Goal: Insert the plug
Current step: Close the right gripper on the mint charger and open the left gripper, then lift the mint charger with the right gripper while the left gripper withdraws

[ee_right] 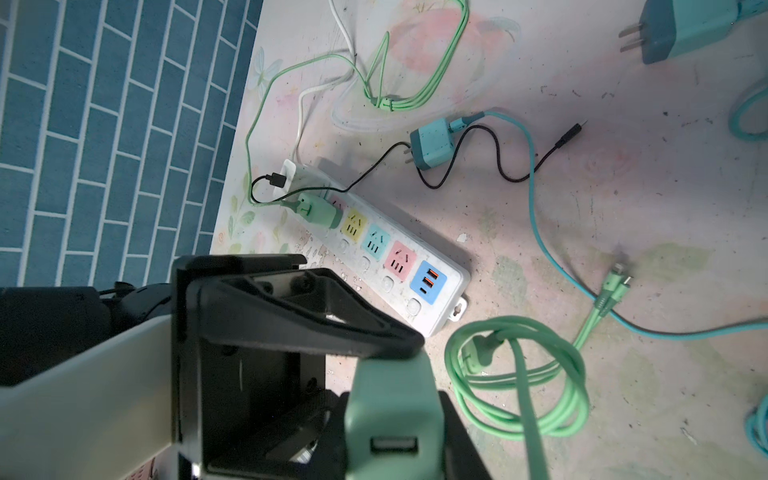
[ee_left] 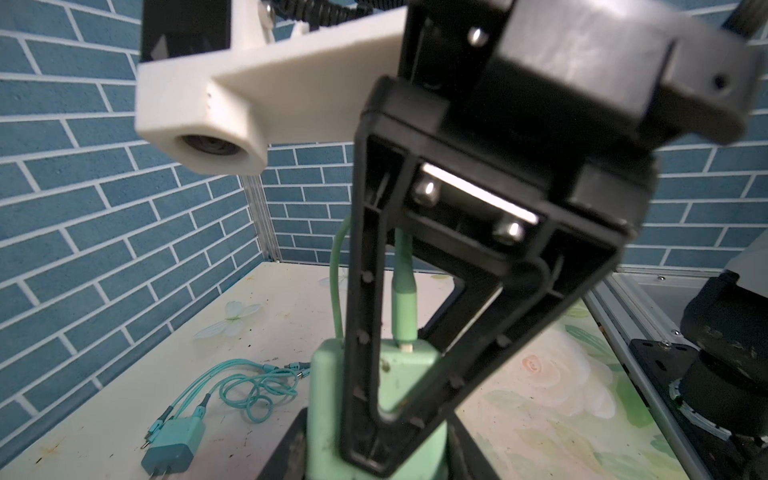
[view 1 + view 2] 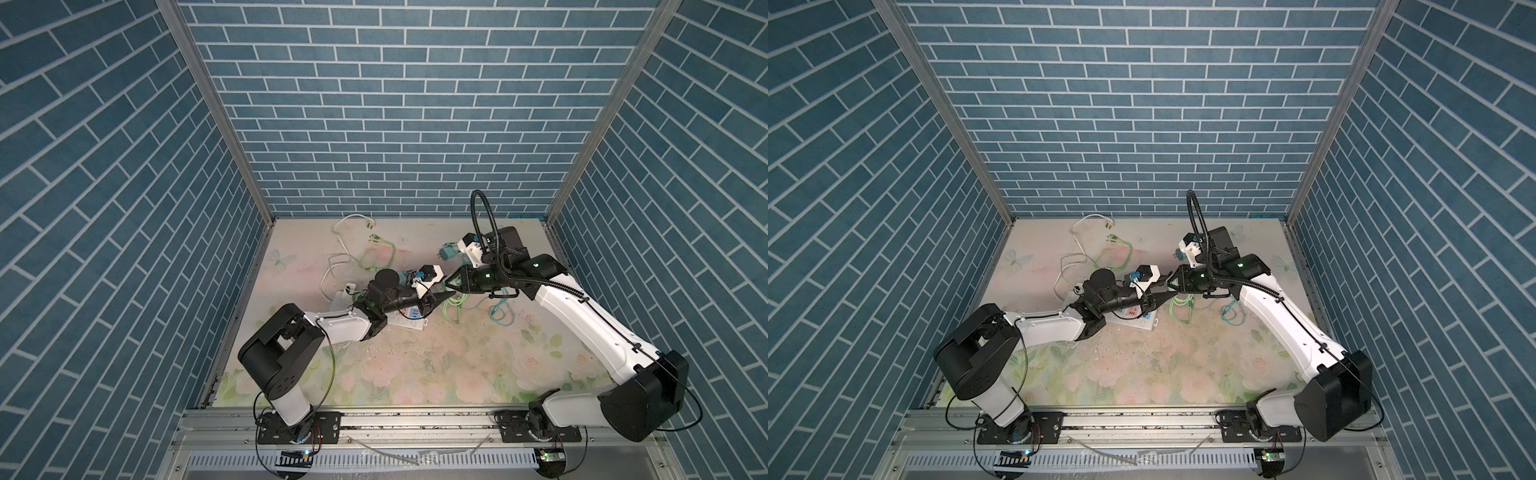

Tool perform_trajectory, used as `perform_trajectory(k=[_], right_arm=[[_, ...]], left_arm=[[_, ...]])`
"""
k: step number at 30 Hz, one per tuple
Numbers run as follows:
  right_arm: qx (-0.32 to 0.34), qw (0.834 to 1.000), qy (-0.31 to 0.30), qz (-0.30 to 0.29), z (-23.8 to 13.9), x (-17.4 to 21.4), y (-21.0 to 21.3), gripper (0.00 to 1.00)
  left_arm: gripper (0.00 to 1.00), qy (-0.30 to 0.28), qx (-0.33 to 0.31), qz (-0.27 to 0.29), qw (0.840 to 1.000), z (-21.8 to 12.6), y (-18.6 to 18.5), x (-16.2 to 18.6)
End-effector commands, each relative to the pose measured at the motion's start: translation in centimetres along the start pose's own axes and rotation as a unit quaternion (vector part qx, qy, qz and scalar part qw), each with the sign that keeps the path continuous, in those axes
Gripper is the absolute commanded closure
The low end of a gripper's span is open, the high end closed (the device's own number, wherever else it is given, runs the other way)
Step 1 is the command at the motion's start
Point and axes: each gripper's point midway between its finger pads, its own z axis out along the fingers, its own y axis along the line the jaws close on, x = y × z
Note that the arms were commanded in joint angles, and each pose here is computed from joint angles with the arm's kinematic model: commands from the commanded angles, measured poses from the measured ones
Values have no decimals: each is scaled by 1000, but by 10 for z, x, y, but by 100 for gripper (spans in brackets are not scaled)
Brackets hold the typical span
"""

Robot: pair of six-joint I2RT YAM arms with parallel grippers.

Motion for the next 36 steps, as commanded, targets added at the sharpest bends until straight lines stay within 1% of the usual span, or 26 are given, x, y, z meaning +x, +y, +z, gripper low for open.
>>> perform_trajectory(k=[1,2,4,6,7,8,10,11,15,17,18,20,22,24,26,27,28,29,30,32,34,35,36], right_arm=[[-17,1000,9,-21,-8,-4,14,98],[-13,999,12,-27,-8,-3,13,100],[22,999,20,-38,-9,-3,1,100],[53,997,27,-47,-13,-5,-9,100],[69,996,25,-47,-16,-9,-17,100],[76,996,23,-45,-19,-13,-23,100],[87,996,12,-29,-27,-27,-41,100],[90,996,3,-22,-31,-35,-49,100],[118,993,-20,-13,-41,-75,-75,100],[134,990,-33,-18,-46,-101,-82,100],[147,988,-38,-16,-48,-114,-86,100],[178,982,-58,-12,-55,-145,-93,100],[173,981,-87,-6,-53,-178,-91,100],[141,984,-111,1,-45,-207,-82,100],[76,987,-139,8,-32,-235,-65,100],[40,988,-147,9,-26,-245,-56,100],[-15,988,-154,7,-20,-254,-40,100],[-56,987,-147,18,-2,-260,-36,100],[-92,986,-142,11,6,-262,-25,100],[-175,978,-114,-19,23,-255,8,100],[-243,966,-64,-57,36,-231,38,100],[-261,962,-35,-76,45,-214,49,100],[-262,960,-15,-93,53,-200,53,100]], left_arm=[[62,-20,-3,18,1000,-1,-1,-18],[55,-18,-7,18,1000,-2,0,-17],[44,-15,-23,19,999,-5,5,-17],[27,-5,-39,19,999,-9,8,-17],[21,4,-46,19,999,-12,10,-17],[17,11,-53,19,998,-14,11,-17],[4,26,-73,17,997,-25,13,-19],[0,37,-87,12,995,-32,15,-19],[0,94,-142,-9,985,-59,24,-24],[0,125,-177,-22,976,-77,29,-29],[0,141,-195,-31,970,-86,31,-29],[0,169,-253,-47,951,-113,39,-26],[0,183,-301,-67,933,-139,43,-24],[0,190,-342,-96,915,-165,43,-24],[0,190,-368,-124,902,-186,39,-26],[1,186,-380,-133,896,-196,38,-27],[0,189,-391,-140,890,-207,35,-27],[0,190,-406,-145,882,-218,34,-28],[1,187,-420,-151,875,-229,33,-31],[0,175,-440,-166,865,-250,28,-40],[0,160,-456,-180,857,-269,22,-47],[0,147,-463,-184,854,-281,18,-53],[0,139,-472,-186,850,-291,16,-55]])
